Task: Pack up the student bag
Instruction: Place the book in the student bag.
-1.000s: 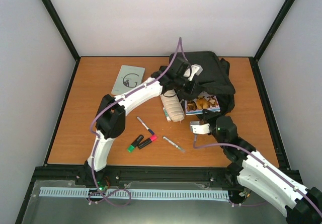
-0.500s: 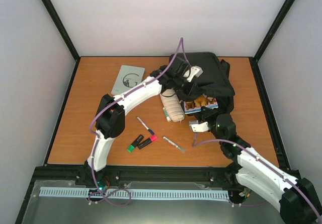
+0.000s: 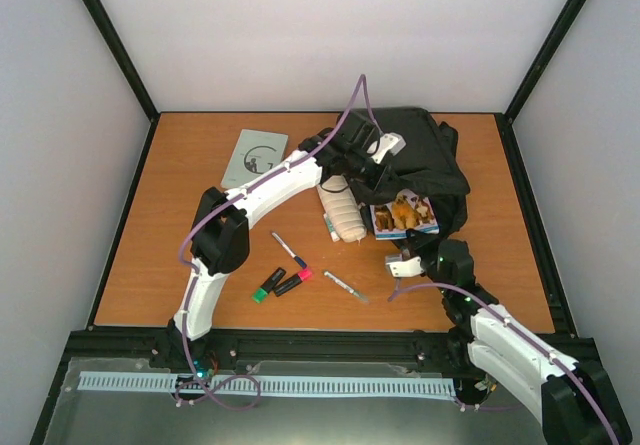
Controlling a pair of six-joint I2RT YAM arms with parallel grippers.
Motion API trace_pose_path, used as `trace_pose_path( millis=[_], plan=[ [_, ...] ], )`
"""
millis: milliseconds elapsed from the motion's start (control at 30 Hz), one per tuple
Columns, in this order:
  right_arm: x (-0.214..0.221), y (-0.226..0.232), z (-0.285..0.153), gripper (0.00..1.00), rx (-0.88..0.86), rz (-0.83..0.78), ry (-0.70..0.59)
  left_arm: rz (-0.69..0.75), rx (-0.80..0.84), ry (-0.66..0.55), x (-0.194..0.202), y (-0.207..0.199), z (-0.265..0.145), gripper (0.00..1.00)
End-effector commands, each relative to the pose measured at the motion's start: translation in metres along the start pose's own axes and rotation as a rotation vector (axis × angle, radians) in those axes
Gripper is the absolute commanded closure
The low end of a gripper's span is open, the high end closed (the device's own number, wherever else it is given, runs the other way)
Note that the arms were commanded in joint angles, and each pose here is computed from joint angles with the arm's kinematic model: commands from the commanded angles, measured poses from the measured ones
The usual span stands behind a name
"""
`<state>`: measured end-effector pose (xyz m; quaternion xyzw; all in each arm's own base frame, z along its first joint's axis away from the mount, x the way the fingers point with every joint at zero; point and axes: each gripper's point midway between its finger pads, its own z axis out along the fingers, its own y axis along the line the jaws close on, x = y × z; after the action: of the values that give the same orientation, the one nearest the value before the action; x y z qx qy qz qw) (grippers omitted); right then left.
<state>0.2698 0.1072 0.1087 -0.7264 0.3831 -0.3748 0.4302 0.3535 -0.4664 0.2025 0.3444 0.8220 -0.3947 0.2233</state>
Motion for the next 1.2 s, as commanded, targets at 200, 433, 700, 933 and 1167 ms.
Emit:
trace_pose_path(
  millis=[200,433,700,933,1167],
  plan=[
    [0.001,0.008,0.005,0.63,-0.012,0.039,-0.046,0.086,0.106,-0.063,-0.027,-0.032,-0.018,0.99],
    [0.018,-0.01,0.024,0.75,-0.036,0.167,-0.003,0.083,0.117,-0.045,-0.022,-0.032,-0.016,0.99],
    [0.031,-0.028,0.045,0.96,0.0,0.238,0.032,0.08,0.129,-0.036,-0.019,-0.035,-0.019,0.99],
    [0.057,-0.032,0.068,0.97,-0.01,0.242,0.075,0.1,0.135,-0.029,-0.019,-0.039,-0.022,0.99],
    [0.053,-0.021,0.081,0.96,-0.034,0.163,0.011,0.102,0.137,-0.016,-0.016,-0.037,-0.02,0.99]
  ],
)
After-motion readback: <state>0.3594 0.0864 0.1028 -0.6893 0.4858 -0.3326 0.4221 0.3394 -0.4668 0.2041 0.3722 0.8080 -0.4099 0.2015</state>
